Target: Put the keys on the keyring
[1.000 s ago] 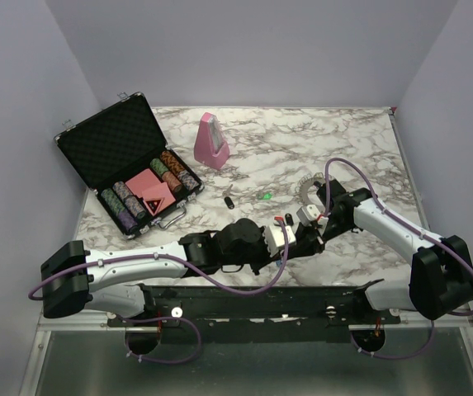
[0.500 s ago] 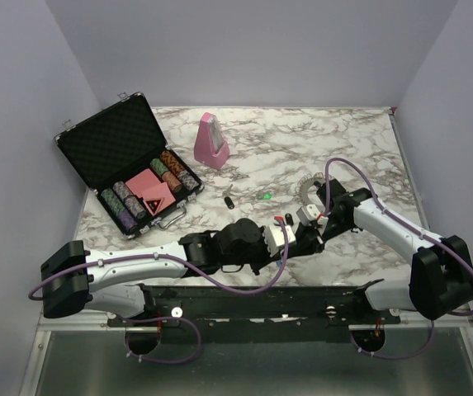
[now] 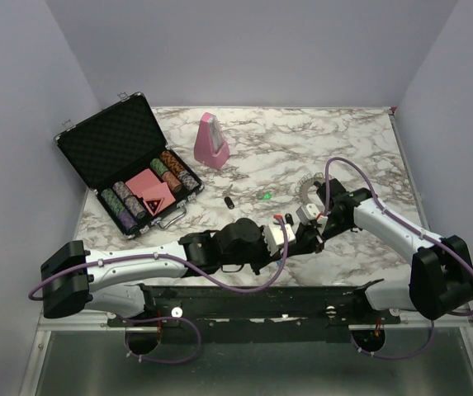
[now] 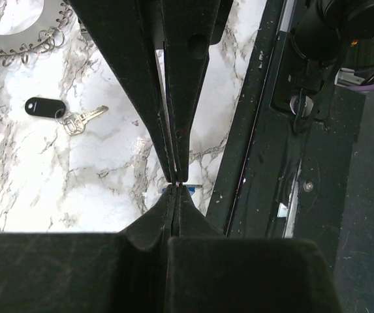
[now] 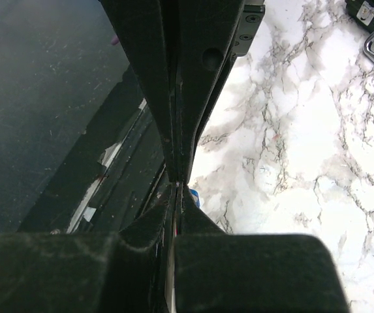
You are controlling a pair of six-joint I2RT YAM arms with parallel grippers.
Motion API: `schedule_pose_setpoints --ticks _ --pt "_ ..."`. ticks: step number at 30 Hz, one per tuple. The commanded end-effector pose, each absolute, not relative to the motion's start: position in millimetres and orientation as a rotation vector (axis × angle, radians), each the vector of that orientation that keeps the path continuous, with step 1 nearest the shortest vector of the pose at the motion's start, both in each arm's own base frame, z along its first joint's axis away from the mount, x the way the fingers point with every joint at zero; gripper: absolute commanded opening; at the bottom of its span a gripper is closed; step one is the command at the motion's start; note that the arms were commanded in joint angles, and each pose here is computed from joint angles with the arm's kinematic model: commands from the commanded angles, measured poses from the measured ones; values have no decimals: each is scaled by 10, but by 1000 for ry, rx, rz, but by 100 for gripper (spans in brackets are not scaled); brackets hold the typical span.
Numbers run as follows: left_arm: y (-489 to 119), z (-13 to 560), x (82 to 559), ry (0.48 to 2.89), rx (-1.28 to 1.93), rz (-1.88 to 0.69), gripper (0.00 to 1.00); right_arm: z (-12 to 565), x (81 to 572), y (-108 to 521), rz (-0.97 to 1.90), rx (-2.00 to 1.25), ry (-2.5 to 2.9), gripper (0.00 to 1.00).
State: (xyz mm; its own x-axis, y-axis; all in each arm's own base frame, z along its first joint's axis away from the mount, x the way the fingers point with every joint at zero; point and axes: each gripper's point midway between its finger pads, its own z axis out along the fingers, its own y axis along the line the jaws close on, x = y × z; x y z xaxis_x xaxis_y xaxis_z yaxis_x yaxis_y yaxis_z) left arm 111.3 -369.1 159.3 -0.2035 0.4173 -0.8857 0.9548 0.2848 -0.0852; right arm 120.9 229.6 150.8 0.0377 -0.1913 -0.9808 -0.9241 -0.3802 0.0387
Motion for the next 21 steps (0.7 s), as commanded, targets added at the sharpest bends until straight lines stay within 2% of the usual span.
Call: schedule_pose_setpoints --ticks 1,2,7,9,12,14,17,21 --pt "-3714 1681 1188 1747 1188 -864 0 1556 1195 2325 1409 -1637 1116 4" --pt "-3710 1688 1193 1746 1183 -866 0 1564 1198 2326 1409 -1637 1120 0" --pt "-3687 1700 1227 1749 1144 -869 0 1622 1256 2329 1400 -1643 1158 0" --pt "-3646 1723 1245 1743 1102 -877 10 1632 1266 2330 1393 -1647 1157 0" --pt "-3533 1801 1236 1684 1024 -919 37 1657 1268 2331 1393 -1641 1145 0" --pt "-3420 1903 1252 1605 943 -944 50 1689 1261 2333 1401 -1630 1132 0" --pt "-3212 1852 1212 1493 873 -981 61 1739 1241 2333 1399 -1618 1080 0" --pt "-3073 1855 1159 1331 835 -1013 62 1802 1186 2339 1421 -1573 1012 0"
